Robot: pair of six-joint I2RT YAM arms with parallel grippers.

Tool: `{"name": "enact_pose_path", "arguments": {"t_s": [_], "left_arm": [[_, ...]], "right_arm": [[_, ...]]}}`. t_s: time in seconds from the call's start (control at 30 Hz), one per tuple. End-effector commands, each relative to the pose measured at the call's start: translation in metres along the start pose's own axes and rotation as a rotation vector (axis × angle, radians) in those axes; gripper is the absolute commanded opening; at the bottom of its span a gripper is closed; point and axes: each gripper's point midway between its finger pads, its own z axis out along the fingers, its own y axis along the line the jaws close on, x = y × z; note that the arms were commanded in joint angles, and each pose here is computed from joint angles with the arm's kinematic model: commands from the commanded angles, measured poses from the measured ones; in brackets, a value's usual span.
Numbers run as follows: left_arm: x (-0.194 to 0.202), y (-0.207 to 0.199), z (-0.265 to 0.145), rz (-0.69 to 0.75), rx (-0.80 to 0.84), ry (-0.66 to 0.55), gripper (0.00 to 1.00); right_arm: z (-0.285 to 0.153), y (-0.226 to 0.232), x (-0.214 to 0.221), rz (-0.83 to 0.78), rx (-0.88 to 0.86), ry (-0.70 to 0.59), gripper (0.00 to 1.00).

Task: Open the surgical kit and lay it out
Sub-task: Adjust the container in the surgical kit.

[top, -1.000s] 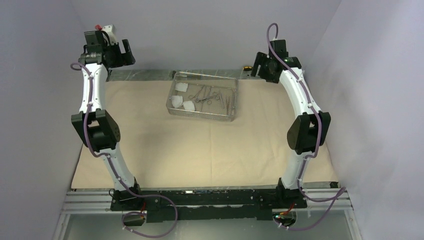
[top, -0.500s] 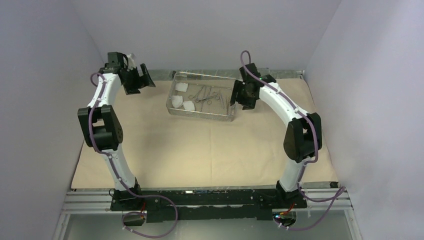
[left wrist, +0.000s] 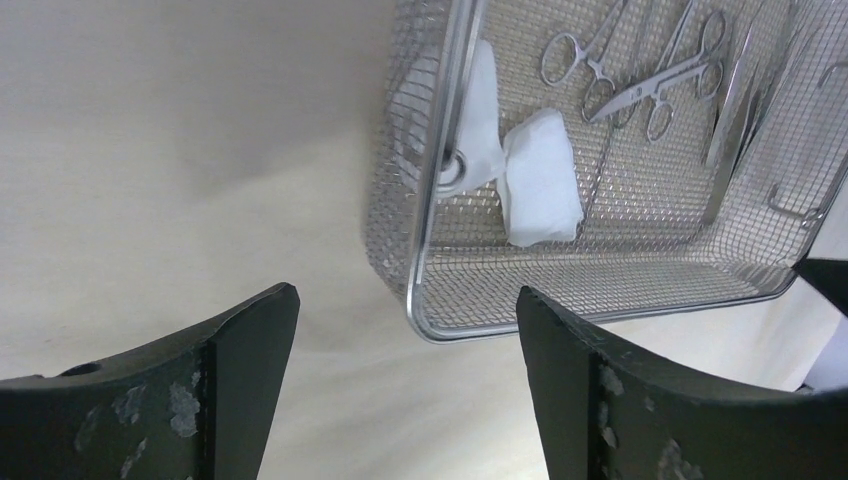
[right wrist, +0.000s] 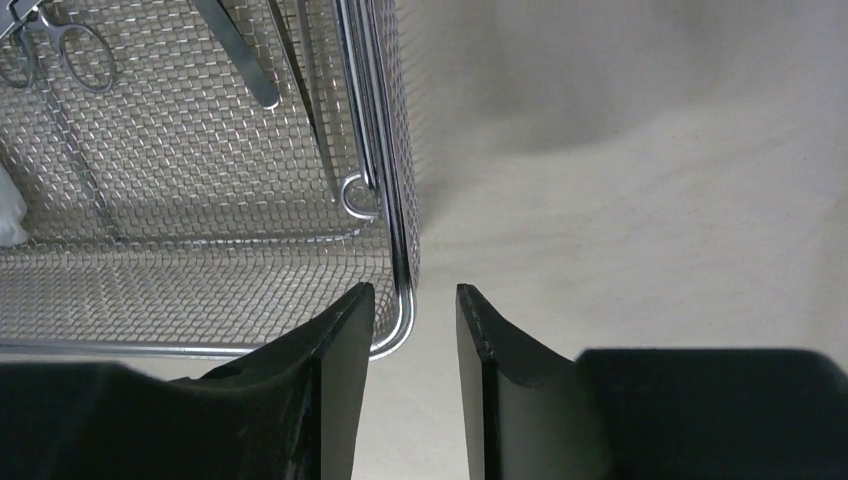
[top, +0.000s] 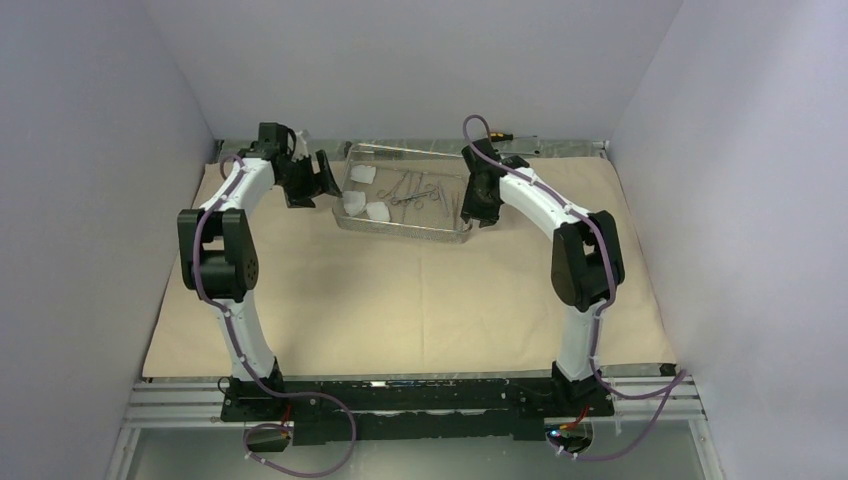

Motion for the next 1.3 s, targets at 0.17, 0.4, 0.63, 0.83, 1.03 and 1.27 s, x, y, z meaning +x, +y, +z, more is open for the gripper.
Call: {"name": "enact_pose_path", "arguments": {"t_s": [0.17, 0.4, 0.63, 0.83, 1.03, 1.27], "left_arm": [[0.004, -0.023, 0.004, 0.056, -0.012, -0.021, 0.81], [0.009, -0.025, 0.005, 0.055, -0.009, -0.004, 0.76], [0.005, -0.030, 0.005, 0.048, 0.006, 0.001, 0.75], [0.003, -0.026, 0.008, 0.038, -0.015, 0.001, 0.72], [0.008, -0.020, 0.014, 0.019, -0.038, 0.022, 0.63], [0.012, -0.015, 0.014, 0.004, -0.059, 0.031, 0.57]], "right_arm": [[0.015, 0.020, -0.020, -0.012, -0.035, -0.040, 0.33], [0.015, 0.019, -0.028, -0.050, -0.027, -0.073, 0.08], [0.008, 0.019, -0.066, -0.141, -0.014, -0.176, 0.00], [0.011, 0.025, -0.086, -0.213, -0.073, -0.213, 0.00], [0.022, 0.040, -0.079, -0.310, -0.169, -0.203, 0.00], [0.029, 0.033, -0.071, -0.356, -0.152, -0.182, 0.00]]}}
